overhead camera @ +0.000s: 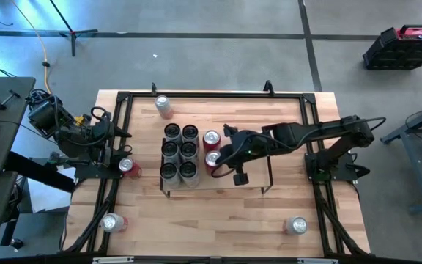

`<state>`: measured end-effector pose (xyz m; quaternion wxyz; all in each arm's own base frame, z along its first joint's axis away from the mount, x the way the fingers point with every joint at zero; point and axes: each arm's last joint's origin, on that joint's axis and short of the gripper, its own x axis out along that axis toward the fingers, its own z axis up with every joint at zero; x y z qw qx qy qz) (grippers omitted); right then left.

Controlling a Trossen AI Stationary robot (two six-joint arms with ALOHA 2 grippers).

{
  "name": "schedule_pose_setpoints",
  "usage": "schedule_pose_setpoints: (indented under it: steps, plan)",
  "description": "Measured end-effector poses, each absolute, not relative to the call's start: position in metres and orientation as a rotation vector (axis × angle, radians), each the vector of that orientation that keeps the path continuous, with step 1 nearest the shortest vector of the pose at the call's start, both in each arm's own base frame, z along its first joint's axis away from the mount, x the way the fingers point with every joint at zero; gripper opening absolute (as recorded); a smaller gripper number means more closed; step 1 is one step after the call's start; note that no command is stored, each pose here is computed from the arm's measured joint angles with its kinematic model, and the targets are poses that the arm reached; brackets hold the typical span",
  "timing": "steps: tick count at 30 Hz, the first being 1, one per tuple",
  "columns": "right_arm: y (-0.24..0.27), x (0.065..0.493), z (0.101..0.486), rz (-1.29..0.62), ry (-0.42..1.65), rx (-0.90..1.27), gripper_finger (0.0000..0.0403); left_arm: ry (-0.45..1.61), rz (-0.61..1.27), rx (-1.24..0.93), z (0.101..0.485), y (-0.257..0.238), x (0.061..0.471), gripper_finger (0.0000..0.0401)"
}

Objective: Place canned beverage on shelf
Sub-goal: Adjust the red soda cans on the shelf

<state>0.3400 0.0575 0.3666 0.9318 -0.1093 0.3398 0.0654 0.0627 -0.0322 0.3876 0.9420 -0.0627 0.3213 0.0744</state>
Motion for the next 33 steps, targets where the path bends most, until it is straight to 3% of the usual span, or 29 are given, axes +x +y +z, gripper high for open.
schedule_pose_setpoints:
  steps: [33]
  plan:
    - [0.0489,0.3445,0.3668,0.093,0.677,-0.241,0.0000,0.655,0.152,-0.128,0.3876,-0.0322,0.0628,0.0294]
